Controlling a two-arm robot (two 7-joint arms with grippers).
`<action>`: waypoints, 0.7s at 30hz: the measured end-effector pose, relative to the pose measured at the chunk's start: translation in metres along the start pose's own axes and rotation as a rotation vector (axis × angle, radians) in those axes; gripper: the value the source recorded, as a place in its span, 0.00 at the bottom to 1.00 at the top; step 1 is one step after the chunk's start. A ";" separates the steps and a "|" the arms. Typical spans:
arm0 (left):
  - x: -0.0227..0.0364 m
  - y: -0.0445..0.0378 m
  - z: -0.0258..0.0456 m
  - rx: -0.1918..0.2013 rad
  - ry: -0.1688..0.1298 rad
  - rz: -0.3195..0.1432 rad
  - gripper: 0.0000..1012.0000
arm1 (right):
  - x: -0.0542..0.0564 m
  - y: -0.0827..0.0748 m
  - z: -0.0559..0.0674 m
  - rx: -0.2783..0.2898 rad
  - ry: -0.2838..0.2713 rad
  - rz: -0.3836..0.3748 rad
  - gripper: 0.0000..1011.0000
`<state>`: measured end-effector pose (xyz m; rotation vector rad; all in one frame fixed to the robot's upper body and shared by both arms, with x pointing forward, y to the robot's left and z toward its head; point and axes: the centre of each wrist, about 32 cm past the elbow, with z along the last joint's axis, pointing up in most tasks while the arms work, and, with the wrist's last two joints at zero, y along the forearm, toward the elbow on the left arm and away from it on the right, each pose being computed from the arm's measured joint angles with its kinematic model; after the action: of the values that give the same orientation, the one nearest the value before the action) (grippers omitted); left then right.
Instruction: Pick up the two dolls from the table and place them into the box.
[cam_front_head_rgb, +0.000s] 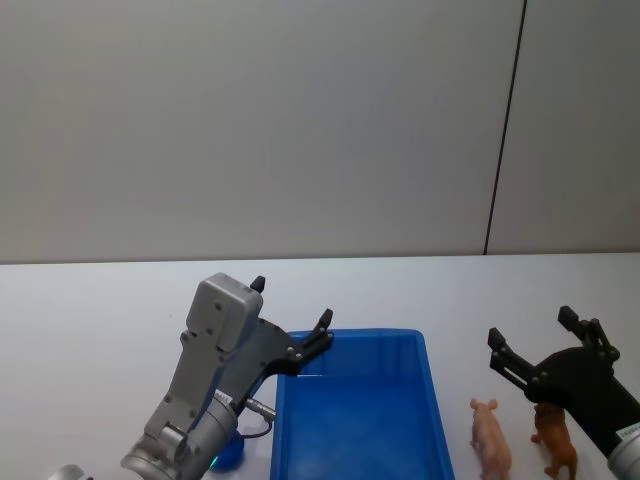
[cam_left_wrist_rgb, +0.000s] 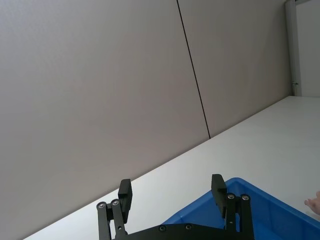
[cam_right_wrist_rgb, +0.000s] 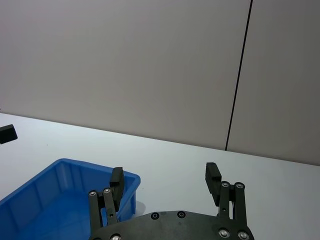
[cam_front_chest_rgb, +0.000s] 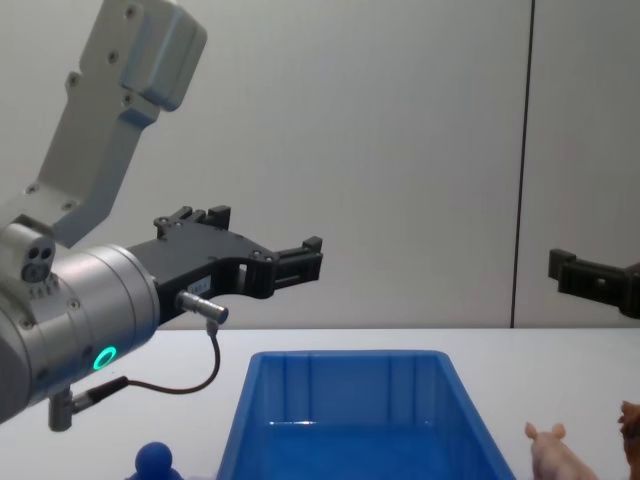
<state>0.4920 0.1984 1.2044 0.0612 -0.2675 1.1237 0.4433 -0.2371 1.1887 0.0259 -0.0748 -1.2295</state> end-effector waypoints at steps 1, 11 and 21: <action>0.0000 0.0000 0.0000 0.000 0.000 0.000 0.99 | 0.000 0.000 0.000 0.000 0.000 0.000 0.99; 0.0000 0.0000 0.0000 0.000 0.000 0.000 0.99 | 0.000 0.000 0.000 0.000 0.000 0.000 0.99; 0.0000 0.0000 0.0000 0.000 0.000 0.000 0.99 | 0.000 0.000 0.000 0.000 0.000 0.000 0.99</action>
<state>0.4920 0.1984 1.2044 0.0611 -0.2675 1.1237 0.4433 -0.2371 1.1887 0.0259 -0.0749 -1.2295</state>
